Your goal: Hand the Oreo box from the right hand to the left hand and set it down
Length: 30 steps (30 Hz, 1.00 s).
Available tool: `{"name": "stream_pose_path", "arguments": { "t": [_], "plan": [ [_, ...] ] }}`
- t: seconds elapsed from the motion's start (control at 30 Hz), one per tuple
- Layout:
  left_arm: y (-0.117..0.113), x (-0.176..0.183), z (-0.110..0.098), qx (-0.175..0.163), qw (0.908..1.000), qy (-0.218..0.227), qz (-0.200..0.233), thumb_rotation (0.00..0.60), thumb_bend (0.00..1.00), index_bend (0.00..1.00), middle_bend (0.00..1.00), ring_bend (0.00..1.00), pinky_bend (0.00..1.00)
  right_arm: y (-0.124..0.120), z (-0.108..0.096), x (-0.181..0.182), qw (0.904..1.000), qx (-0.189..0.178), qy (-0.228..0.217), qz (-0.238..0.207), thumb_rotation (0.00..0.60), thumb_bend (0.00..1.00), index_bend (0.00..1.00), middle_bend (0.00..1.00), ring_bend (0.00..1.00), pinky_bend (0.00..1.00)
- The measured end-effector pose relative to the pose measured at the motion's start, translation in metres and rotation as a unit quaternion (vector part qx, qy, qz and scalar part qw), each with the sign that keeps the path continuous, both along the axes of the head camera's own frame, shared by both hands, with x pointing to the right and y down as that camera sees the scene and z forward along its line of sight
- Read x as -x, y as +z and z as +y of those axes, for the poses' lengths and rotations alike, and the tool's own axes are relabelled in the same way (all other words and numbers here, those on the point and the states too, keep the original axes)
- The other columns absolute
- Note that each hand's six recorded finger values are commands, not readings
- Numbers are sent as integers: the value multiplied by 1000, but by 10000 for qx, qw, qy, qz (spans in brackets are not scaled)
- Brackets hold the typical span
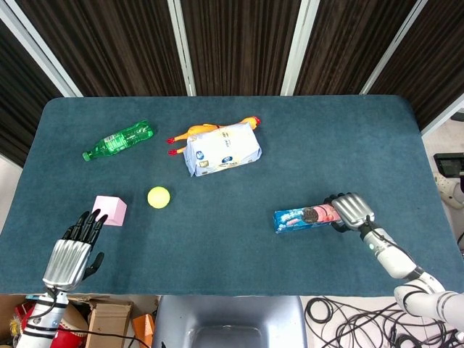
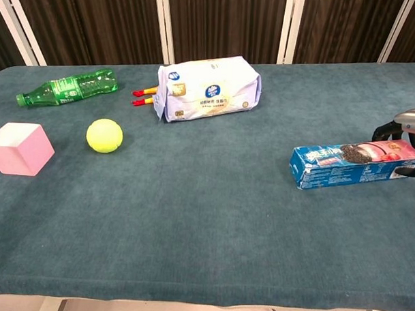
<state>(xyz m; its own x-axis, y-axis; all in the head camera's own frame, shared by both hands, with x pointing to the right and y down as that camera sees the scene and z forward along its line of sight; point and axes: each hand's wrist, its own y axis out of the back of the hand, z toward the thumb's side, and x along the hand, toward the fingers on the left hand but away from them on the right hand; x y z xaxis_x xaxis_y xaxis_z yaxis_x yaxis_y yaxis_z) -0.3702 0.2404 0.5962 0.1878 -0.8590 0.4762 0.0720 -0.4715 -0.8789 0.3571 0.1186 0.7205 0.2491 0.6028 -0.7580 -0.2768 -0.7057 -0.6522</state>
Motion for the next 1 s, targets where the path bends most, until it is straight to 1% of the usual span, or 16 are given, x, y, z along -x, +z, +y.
{"name": "stream_pose_path", "arguments": {
  "t": [0.07, 0.1, 0.2, 0.23, 0.27, 0.33, 0.37, 0.47, 0.67, 0.73, 0.87, 1.0],
  "plan": [
    [0, 1, 1, 8, 10000, 0, -17, 600, 358, 0, 38, 13, 292, 1, -1, 0, 10000, -58, -13, 9, 600, 403, 565, 465, 443, 548],
    [0, 2, 1, 10, 10000, -8, -23, 600, 357, 0, 38, 13, 292, 2, -1, 0, 10000, -87, -9, 7, 600, 461, 593, 486, 463, 563],
    [0, 4, 1, 7, 10000, -49, -25, 600, 357, 0, 39, 13, 292, 5, -2, 0, 9999, -156, 23, -31, 600, 730, 730, 557, 529, 614],
    [-1, 4, 0, 5, 10000, -56, -25, 600, 358, 0, 38, 13, 292, 5, -2, 1, 9998, -188, 29, -52, 600, 791, 761, 570, 543, 623],
    [-1, 4, 0, 4, 10000, -53, -24, 600, 358, 0, 39, 13, 292, 4, -3, 1, 9997, -227, 32, -85, 600, 872, 791, 584, 557, 630],
    [-1, 3, 0, 7, 10000, -33, -26, 600, 358, 0, 38, 12, 293, 1, -4, 3, 9992, -320, 72, -206, 600, 966, 801, 597, 580, 641],
    [-1, 3, 0, 10, 10000, -23, -23, 600, 357, 0, 38, 12, 293, 0, -5, 5, 9989, -357, 99, -279, 600, 990, 801, 601, 592, 648],
    [0, 0, 0, 25, 10000, 14, -1, 600, 357, 0, 38, 12, 294, -10, -8, 10, 9969, -509, 164, -570, 600, 1000, 800, 612, 611, 655],
    [0, -9, 0, 63, 9999, 111, 83, 600, 357, 0, 40, 13, 295, -45, -17, 32, 9882, -969, -17, -1183, 600, 1000, 800, 622, 615, 655],
    [-1, -13, 0, 82, 9998, 143, 149, 600, 357, 0, 40, 13, 295, -56, -18, 43, 9854, -1014, -97, -1368, 600, 1000, 800, 622, 616, 655],
    [-5, -29, 0, 189, 9984, 264, 461, 600, 356, 0, 40, 14, 299, -75, -21, 69, 9803, -1029, -292, -1660, 600, 1000, 799, 622, 616, 655],
    [-10, -39, -1, 227, 9969, 383, 648, 600, 356, 0, 44, 19, 310, -86, -25, 87, 9777, -1067, -504, -1737, 600, 1000, 799, 622, 616, 655]
  ]
}}
